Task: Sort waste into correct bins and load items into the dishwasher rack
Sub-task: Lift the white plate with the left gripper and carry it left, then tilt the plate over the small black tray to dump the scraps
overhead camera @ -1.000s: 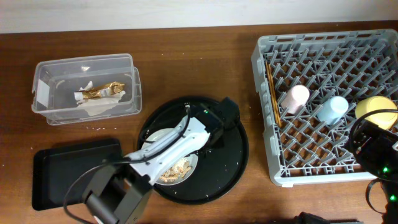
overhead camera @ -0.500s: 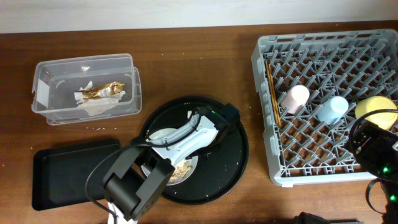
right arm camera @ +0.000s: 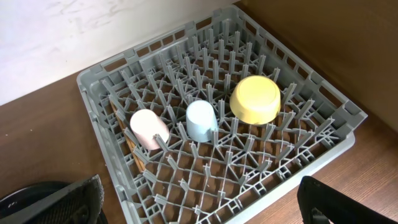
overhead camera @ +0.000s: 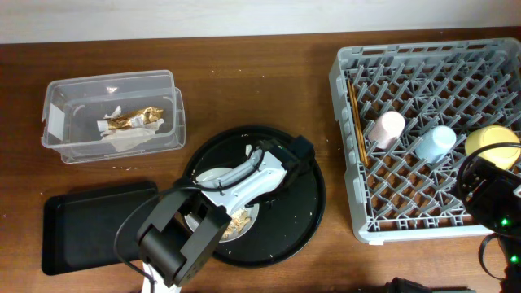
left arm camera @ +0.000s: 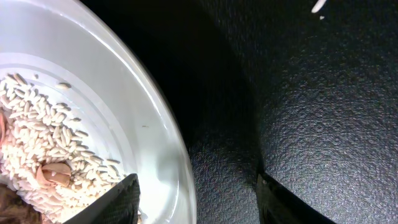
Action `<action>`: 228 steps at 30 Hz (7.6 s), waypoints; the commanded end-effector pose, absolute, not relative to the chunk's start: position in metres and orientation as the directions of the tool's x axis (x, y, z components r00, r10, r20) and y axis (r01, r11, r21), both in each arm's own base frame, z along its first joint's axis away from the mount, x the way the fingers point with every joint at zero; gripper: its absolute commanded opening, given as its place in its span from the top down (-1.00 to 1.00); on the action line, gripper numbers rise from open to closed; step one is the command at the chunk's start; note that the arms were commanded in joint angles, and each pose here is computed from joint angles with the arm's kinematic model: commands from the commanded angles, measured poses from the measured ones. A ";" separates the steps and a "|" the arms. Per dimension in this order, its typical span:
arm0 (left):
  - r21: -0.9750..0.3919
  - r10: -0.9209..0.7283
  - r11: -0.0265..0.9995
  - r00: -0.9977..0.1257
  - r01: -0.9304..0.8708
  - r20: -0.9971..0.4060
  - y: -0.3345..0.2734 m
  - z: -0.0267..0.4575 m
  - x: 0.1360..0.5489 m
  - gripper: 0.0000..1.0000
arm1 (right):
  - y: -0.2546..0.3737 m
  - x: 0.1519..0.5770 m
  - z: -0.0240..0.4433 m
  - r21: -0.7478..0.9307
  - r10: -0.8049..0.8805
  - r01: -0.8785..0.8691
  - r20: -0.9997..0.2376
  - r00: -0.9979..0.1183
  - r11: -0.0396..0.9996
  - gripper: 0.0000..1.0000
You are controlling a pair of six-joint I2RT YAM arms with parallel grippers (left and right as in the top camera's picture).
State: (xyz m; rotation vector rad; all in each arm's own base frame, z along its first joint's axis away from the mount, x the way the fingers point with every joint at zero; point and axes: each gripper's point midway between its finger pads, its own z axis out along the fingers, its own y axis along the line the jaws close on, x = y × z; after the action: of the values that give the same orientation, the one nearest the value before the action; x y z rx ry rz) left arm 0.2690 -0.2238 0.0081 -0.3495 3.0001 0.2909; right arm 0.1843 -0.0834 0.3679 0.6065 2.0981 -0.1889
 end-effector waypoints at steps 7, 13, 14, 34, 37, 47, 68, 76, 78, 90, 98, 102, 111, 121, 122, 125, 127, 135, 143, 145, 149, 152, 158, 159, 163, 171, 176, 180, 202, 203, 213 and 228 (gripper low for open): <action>0.248 -0.217 0.938 -0.969 -0.241 -0.120 -0.206 -0.006 0.258 -0.04 | -0.084 0.183 0.373 0.101 0.349 0.492 -0.825 -0.444 0.865 -0.97; 0.266 -0.222 0.933 -0.969 -0.244 -0.109 -0.200 -0.011 0.252 -0.04 | -0.084 0.183 0.373 0.101 0.349 0.492 -0.826 -0.443 0.865 -0.97; 0.268 -0.222 0.932 -0.969 -0.244 -0.108 -0.200 -0.011 0.252 -0.03 | -0.084 0.183 0.373 0.101 0.349 0.492 -0.826 -0.444 0.865 -0.97; 0.292 -0.220 0.926 -0.971 -0.237 -0.093 -0.195 -0.009 0.248 0.21 | -0.084 0.183 0.373 0.101 0.349 0.492 -0.826 -0.444 0.865 -0.97; 0.301 -0.219 0.924 -0.972 -0.235 -0.088 -0.194 -0.006 0.247 0.23 | -0.084 0.183 0.373 0.101 0.349 0.492 -0.826 -0.444 0.865 -0.97; 0.301 -0.218 0.924 -0.972 -0.234 -0.087 -0.197 0.001 0.249 0.39 | -0.084 0.183 0.373 0.101 0.349 0.492 -0.826 -0.444 0.865 -0.97; 0.322 -0.216 0.919 -0.973 -0.229 -0.076 -0.193 0.003 0.246 0.92 | -0.084 0.183 0.373 0.101 0.349 0.492 -0.826 -0.444 0.865 -0.97; 0.350 -0.206 0.909 -0.974 -0.226 -0.095 -0.192 0.024 0.253 0.97 | -0.084 0.183 0.373 0.101 0.349 0.492 -0.825 -0.444 0.865 -0.97; 0.359 -0.202 0.906 -0.974 -0.224 -0.097 -0.192 0.031 0.254 0.97 | -0.084 0.183 0.373 0.101 0.349 0.492 -0.826 -0.444 0.865 -0.97; 0.484 -0.171 0.852 -0.980 -0.200 -0.105 -0.166 0.057 0.253 0.98 | -0.084 0.183 0.373 0.101 0.349 0.492 -0.825 -0.444 0.865 -0.97; 0.461 -0.270 0.840 -0.957 -0.286 -0.102 -0.141 0.071 0.262 0.97 | -0.084 0.183 0.373 0.101 0.349 0.492 -0.826 -0.443 0.865 -0.97; 0.400 -0.347 0.836 -0.927 -0.375 -0.144 -0.123 0.092 0.273 0.97 | -0.084 0.183 0.373 0.101 0.349 0.492 -0.826 -0.444 0.865 -0.97; 0.305 -0.450 0.829 -0.883 -0.469 -0.137 -0.073 0.116 0.294 0.97 | -0.084 0.183 0.373 0.101 0.349 0.492 -0.825 -0.444 0.865 -0.97; 0.154 -0.495 0.860 -0.869 -0.486 0.020 -0.029 0.108 0.309 0.97 | -0.084 0.183 0.373 0.101 0.349 0.492 -0.826 -0.444 0.865 -0.97; 0.127 -0.495 0.864 -0.868 -0.487 0.039 -0.027 0.108 0.310 0.97 | -0.084 0.183 0.373 0.101 0.349 0.492 -0.826 -0.444 0.865 -0.97; 0.034 -0.498 0.867 -0.862 -0.497 0.089 -0.023 0.107 0.314 0.97 | -0.084 0.183 0.373 0.101 0.349 0.492 -0.826 -0.444 0.865 -0.97; -0.015 -0.498 0.864 -0.859 -0.503 0.119 -0.021 0.107 0.314 0.97 | -0.084 0.183 0.373 0.101 0.349 0.492 -0.826 -0.444 0.865 -0.97; -0.047 -0.537 0.838 -0.837 -0.544 0.103 -0.001 0.123 0.309 0.97 | -0.084 0.183 0.373 0.101 0.349 0.492 -0.825 -0.444 0.865 -0.97; -0.229 -0.502 0.832 -0.861 -0.506 0.076 -0.011 0.155 0.308 0.97 | -0.084 0.183 0.373 0.101 0.349 0.492 -0.825 -0.444 0.865 -0.97; -0.242 -0.514 0.821 -0.854 -0.517 0.081 -0.008 0.155 0.309 0.97 | -0.084 0.183 0.373 0.101 0.349 0.492 -0.826 -0.443 0.865 -0.97; -0.298 -0.499 0.811 -0.862 -0.503 0.095 -0.006 0.157 0.309 0.97 | -0.084 0.183 0.373 0.101 0.349 0.492 -0.826 -0.444 0.865 -0.97; -0.355 -0.488 0.795 -0.866 -0.492 0.107 -0.004 0.161 0.310 0.98 | -0.084 0.183 0.373 0.101 0.349 0.492 -0.826 -0.444 0.865 -0.97; -0.434 -0.491 0.753 -0.862 -0.494 0.128 0.007 0.167 0.307 0.98 | -0.084 0.183 0.373 0.101 0.349 0.492 -0.825 -0.444 0.865 -0.97; -0.438 -0.496 0.748 -0.858 -0.498 0.129 0.010 0.167 0.306 0.97 | -0.084 0.183 0.373 0.101 0.349 0.492 -0.826 -0.443 0.865 -0.97; -0.472 -0.518 0.716 -0.845 -0.515 0.135 0.022 0.171 0.304 0.97 | -0.084 0.183 0.373 0.101 0.349 0.492 -0.826 -0.443 0.865 -0.97; -0.584 -0.517 0.640 -0.842 -0.499 0.154 0.036 0.184 0.294 0.97 | -0.084 0.183 0.373 0.101 0.349 0.492 -0.826 -0.444 0.865 -0.97; -0.669 -0.527 0.579 -0.840 -0.465 0.127 0.047 0.195 0.293 0.97 | -0.084 0.183 0.373 0.101 0.349 0.492 -0.825 -0.444 0.865 -0.97; -0.729 -0.544 0.522 -0.831 -0.444 0.116 0.056 0.205 0.289 0.97 | -0.084 0.183 0.373 0.101 0.349 0.492 -0.826 -0.444 0.865 -0.97; -0.863 -0.716 0.216 -0.675 -0.457 0.178 0.103 0.199 0.261 0.97 | -0.084 0.183 0.373 0.101 0.349 0.492 -0.826 -0.444 0.865 -0.96; -0.866 -0.722 0.207 -0.668 -0.455 0.179 0.105 0.200 0.261 0.98 | -0.084 0.183 0.373 0.101 0.349 0.492 -0.825 -0.444 0.865 -0.97; -0.900 -0.790 0.113 -0.587 -0.420 0.175 0.129 0.214 0.247 0.98 | -0.084 0.183 0.373 0.101 0.349 0.492 -0.826 -0.444 0.865 -0.97; -0.896 -0.830 0.020 -0.507 -0.444 0.233 0.139 0.213 0.235 0.97 | -0.084 0.183 0.373 0.101 0.349 0.492 -0.826 -0.443 0.865 -0.97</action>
State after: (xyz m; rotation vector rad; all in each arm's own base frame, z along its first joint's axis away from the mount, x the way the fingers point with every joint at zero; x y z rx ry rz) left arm 0.2344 0.1391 0.2036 -1.3167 2.0293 -1.4689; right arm 0.1842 -0.0834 0.3679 0.6063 2.0981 -0.1895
